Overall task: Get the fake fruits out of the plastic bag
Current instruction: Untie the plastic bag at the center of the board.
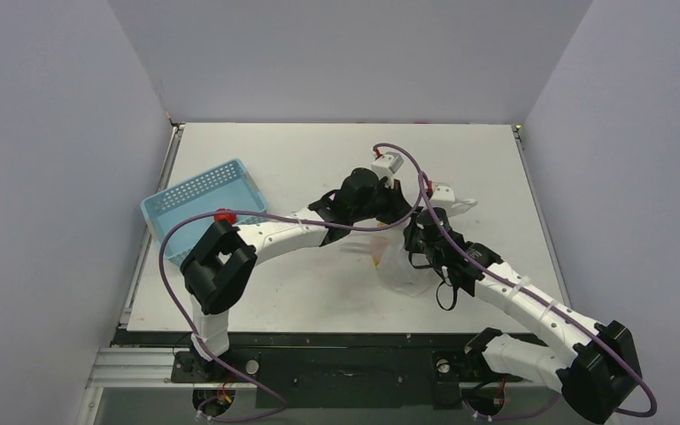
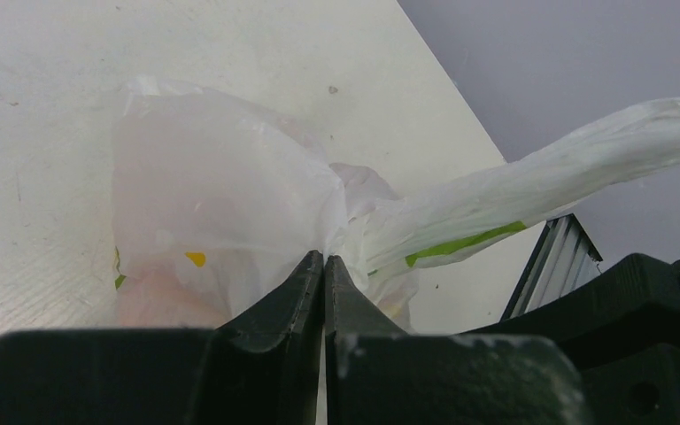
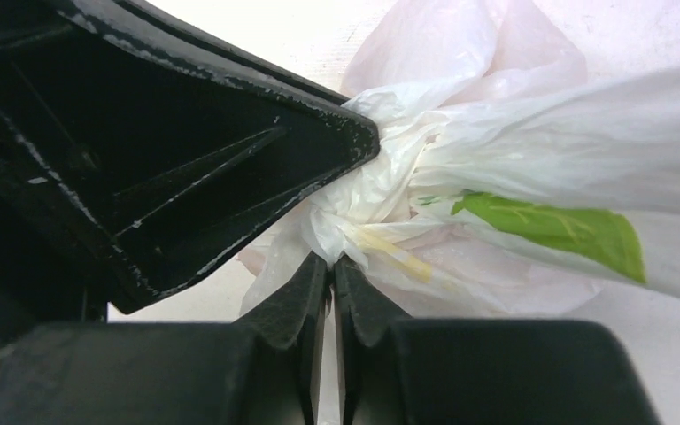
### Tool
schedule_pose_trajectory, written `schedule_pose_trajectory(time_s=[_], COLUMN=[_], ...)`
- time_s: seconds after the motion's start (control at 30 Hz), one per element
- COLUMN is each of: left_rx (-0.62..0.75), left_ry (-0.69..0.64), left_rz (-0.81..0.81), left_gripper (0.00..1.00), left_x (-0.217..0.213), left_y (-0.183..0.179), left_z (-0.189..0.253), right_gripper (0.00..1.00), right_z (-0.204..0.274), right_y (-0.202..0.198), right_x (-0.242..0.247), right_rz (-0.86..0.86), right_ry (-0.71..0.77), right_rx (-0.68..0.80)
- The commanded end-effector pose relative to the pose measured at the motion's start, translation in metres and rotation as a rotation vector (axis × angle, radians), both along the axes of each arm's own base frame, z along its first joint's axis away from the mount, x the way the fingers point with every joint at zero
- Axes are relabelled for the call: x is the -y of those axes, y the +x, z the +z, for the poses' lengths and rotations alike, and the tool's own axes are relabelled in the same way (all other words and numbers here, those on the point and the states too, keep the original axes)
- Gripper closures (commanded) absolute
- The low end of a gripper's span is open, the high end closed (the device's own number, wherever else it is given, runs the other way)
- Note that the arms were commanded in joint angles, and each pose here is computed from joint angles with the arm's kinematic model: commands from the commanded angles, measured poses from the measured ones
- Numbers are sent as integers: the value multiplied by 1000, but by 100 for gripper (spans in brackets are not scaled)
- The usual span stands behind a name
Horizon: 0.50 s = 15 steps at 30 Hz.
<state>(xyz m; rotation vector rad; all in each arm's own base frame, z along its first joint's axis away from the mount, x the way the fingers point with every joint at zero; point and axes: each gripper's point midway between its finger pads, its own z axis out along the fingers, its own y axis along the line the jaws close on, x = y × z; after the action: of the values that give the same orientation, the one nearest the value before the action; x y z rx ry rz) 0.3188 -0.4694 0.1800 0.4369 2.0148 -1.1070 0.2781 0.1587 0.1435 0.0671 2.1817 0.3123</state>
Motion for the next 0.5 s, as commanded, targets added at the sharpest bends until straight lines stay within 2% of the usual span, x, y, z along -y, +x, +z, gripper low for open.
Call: schedule_pose_trajectory(time_s=[0.0, 0.2, 0.47], left_rx=[38, -12, -102], left_ry=[-94, -144, -236], left_rz=[9, 187, 296], left_gripper=[100, 100, 100], left_x=[3, -33, -70], left_y=[4, 58, 120], left_z=[38, 47, 35], right_gripper=[100, 100, 100], right_z=[27, 10, -13], right_y=[15, -12, -52], right_x=[6, 32, 61], right_rz=[-84, -179, -266], right_ry=[-26, -20, 58], right_rx=[102, 50, 3])
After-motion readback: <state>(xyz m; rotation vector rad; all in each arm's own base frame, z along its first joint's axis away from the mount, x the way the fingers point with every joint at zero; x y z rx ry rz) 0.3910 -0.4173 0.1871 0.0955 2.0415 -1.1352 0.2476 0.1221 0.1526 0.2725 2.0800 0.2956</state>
